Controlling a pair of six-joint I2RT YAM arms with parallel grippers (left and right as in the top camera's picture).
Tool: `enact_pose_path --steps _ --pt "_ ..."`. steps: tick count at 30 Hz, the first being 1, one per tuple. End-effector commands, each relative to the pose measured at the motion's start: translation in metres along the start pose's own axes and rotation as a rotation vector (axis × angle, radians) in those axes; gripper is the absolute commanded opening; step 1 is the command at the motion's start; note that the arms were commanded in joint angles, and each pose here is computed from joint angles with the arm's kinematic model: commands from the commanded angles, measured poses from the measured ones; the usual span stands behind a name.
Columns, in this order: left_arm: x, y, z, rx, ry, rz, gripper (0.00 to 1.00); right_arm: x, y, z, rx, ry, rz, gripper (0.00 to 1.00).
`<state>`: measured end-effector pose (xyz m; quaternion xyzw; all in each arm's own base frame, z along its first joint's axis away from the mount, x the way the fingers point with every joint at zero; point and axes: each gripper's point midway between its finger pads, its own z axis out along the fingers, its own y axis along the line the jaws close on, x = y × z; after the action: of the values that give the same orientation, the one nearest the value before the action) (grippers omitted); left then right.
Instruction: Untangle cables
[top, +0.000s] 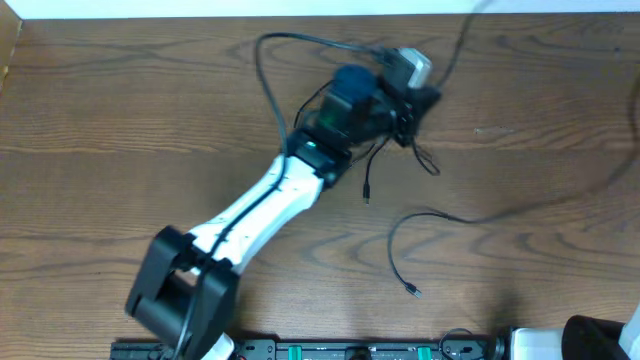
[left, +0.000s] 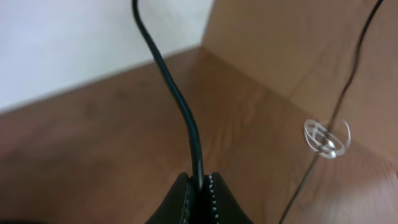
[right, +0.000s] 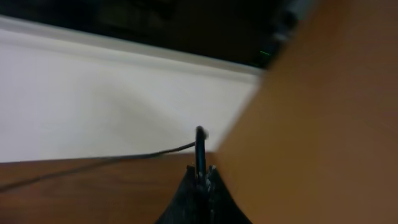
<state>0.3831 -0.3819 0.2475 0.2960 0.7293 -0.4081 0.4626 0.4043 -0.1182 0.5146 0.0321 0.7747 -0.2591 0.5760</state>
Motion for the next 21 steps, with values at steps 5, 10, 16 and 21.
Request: enact_pose_path --steps 5,10,16,21 --pt "0.028 -0.028 0.026 0.075 0.053 0.005 0.25 0.022 -0.041 0.004 0.064 0.065 -0.006 0.01" --pt "0.033 -0.028 0.029 0.072 0.064 0.002 0.93 0.026 -0.037 0.009 0.038 0.07 0.005 0.01" --pt "0.033 -0.015 0.025 0.046 0.069 -0.01 0.94 0.035 -0.032 0.021 0.026 0.103 0.01 0.01" --pt "0.035 0.012 0.017 -0.007 0.091 -0.042 0.94 0.045 -0.012 0.032 -0.064 0.131 0.008 0.01"
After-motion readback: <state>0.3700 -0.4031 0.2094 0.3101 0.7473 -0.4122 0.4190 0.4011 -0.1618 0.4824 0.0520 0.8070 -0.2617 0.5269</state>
